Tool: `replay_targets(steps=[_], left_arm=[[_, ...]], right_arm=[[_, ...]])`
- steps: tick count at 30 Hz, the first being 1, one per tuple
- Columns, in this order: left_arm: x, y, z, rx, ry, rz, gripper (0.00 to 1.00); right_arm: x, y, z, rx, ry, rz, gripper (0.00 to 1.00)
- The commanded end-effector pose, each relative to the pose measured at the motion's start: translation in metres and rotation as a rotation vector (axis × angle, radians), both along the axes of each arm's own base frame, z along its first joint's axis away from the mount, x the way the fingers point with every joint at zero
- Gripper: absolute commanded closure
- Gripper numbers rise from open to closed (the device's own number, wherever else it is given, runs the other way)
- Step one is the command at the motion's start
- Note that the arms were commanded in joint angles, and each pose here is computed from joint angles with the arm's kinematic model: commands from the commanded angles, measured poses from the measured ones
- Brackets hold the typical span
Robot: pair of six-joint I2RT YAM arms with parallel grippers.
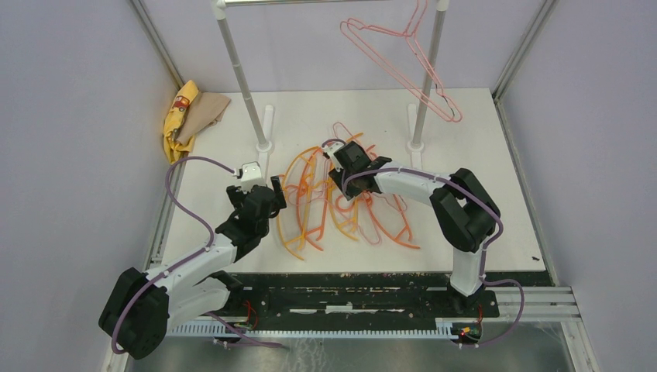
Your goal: Organize the hangers
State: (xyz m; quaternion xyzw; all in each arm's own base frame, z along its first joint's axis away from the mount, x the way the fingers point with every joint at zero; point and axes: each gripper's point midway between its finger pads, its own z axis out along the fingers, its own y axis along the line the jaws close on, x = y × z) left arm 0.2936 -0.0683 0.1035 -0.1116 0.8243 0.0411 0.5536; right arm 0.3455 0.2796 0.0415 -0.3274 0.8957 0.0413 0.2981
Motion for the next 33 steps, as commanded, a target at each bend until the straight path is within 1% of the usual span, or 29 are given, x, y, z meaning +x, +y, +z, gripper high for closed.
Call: replay_targets(steps=[1,5,14,16,20,26,33], left_arm=[[0.004,-0.002,0.01,-0.049,-0.048,0.029,0.0],[0.004,-0.001,0.01,-0.049,-0.048,0.03,0.0],[0.004,-0.002,0.008,-0.046,-0.043,0.029,0.0],[0.005,-0.002,0.008,-0.046,-0.042,0.03,0.0],[0.005,-0.002,0.008,-0.047,-0.042,0.029,0.0],[0.003,0.0,0.01,-0.042,-0.046,0.034,0.01],[0.005,-0.001,0.008,-0.04,-0.04,0.032,0.01]], right_arm=[[0.025,0.004,0.017,0.016,-0.077,-0.007,0.49],[0.021,0.005,0.021,0.041,-0.067,-0.004,0.5],[0.009,0.001,0.064,0.124,-0.117,-0.007,0.52],[0.01,-0.002,0.067,0.117,-0.134,-0.008,0.52],[0.021,-0.009,0.054,0.063,-0.108,-0.024,0.52],[0.032,-0.013,0.023,0.076,-0.028,-0.029,0.54],[0.039,-0.023,0.016,0.091,-0.007,-0.039,0.54]])
